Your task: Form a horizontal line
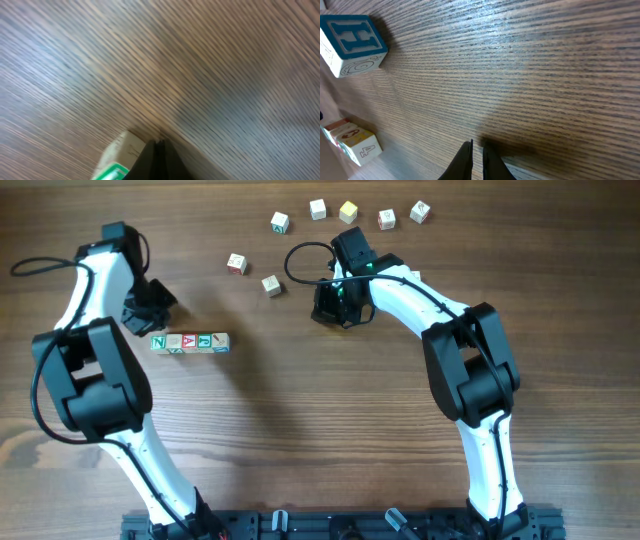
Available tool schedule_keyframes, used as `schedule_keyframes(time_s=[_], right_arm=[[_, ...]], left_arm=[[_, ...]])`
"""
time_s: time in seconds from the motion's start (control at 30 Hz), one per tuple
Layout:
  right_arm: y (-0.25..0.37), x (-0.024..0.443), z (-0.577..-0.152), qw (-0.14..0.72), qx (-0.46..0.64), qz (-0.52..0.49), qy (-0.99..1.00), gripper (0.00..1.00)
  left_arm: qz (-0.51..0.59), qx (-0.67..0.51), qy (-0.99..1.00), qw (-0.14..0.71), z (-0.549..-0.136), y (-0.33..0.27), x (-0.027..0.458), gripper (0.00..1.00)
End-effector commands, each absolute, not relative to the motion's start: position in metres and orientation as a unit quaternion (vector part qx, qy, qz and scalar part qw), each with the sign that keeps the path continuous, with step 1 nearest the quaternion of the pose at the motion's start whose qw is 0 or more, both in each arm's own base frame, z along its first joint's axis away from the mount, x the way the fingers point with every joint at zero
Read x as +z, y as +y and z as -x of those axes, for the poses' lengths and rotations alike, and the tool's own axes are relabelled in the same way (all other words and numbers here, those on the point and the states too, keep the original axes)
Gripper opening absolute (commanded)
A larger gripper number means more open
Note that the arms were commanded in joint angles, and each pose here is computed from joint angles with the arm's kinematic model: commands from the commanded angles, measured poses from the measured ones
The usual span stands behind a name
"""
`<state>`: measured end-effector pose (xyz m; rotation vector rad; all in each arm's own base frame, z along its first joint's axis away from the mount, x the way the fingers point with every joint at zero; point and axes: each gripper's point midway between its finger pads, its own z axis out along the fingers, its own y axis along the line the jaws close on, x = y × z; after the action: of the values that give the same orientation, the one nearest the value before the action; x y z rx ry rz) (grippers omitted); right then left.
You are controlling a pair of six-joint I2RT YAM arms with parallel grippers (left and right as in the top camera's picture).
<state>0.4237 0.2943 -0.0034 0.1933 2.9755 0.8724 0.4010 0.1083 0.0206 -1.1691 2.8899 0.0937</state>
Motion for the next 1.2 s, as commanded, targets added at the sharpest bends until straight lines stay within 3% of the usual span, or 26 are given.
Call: schedule_keyframes(time_s=[0.0,0.17,0.4,1.17], right_arm=[[0.262,-0.060,-0.410,-0.004,0.194,-0.085,0.977,0.14],[0.263,-0.059,-0.410,-0.009,0.196,-0.111,0.974,0.14],[0.259,-0.061,-0.410,-0.007,0.186,-0.107,0.977,0.14],[0.259,-0.060,-0.414,0.003,0.186,-0.098,0.978,0.17]], left_arm=[[0.388,0.032,0.921,0.007,-0.398,0.113,0.015,0.04],[0.371,0.022,0.928,0.014,-0.403,0.111,0.014,0.04],[0.211,0.005,0.977,0.019,-0.408,0.109,0.014,0.04],[0.085,-0.024,0.996,0.024,-0.410,0.100,0.015,0.04]])
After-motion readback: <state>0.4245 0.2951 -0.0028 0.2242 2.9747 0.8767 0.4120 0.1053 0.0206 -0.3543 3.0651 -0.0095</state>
